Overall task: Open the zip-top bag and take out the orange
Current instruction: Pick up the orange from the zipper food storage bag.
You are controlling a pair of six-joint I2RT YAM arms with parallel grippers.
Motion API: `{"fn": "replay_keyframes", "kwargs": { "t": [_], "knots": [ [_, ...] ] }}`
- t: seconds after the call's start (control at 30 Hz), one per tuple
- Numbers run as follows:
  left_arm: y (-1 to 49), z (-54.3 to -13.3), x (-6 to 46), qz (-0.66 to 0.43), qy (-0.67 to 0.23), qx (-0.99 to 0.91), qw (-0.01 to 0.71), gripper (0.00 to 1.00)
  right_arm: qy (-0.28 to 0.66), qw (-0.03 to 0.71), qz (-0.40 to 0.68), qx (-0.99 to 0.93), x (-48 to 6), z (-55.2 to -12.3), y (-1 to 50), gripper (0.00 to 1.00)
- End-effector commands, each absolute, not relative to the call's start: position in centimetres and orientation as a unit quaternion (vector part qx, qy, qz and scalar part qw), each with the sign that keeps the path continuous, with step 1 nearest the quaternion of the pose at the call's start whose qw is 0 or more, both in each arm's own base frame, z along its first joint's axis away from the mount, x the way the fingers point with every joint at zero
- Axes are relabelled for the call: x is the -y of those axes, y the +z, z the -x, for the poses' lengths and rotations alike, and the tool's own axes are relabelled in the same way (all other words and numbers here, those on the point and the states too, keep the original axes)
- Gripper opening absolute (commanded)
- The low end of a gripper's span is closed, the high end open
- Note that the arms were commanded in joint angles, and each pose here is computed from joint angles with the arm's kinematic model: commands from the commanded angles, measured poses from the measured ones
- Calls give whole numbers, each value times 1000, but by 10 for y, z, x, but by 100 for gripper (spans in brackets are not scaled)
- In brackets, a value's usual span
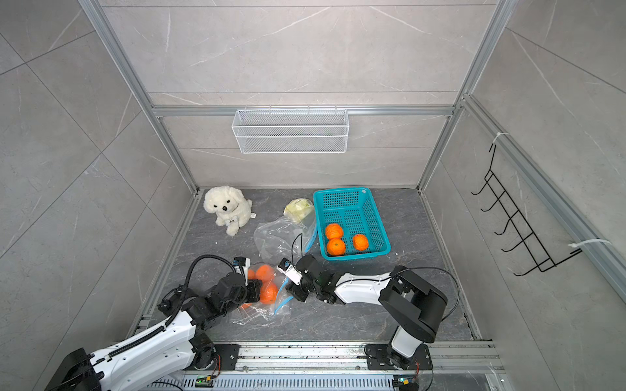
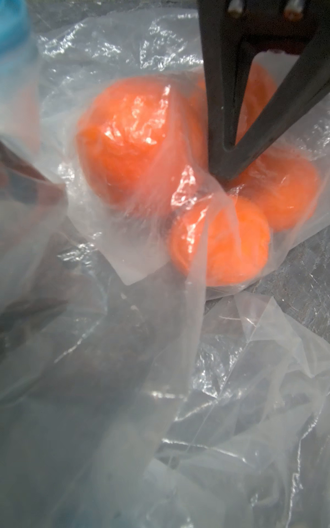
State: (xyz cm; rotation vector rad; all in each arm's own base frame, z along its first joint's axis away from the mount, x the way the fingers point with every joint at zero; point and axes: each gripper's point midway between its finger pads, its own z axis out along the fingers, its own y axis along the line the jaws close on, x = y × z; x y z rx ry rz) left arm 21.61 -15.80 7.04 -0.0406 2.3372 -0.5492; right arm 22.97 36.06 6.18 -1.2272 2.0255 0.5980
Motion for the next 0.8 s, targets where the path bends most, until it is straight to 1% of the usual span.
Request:
{"fn": "replay_keyframes", "kwargs": {
  "t": [0.0,0.1,0.2,0.27,0.3,0.5,0.67,0.77],
  "knots": [
    [71,-222,158,40,-225,-897,378,0,253,335,481,-770,-373,-229,66,58],
    [57,-219,154,45,-218,-901,373,0,287,320,499,-752,-384,-218,67,61],
    [49,-218,152,48,-214,-903,369,0,348,299,520,-721,-393,-195,76,64],
    [49,-220,153,47,-213,-903,370,0,383,289,528,-701,-395,-180,86,77],
    [49,-221,154,47,-214,-903,370,0,388,287,530,-697,-395,-175,88,79],
    [49,-226,159,48,-221,-898,378,0,393,273,544,-690,-400,-158,88,79],
    [43,-226,165,49,-236,-896,372,0,368,261,555,-699,-419,-157,71,81],
    [45,-227,174,42,-254,-893,369,0,349,259,555,-709,-433,-165,62,80]
  ]
}}
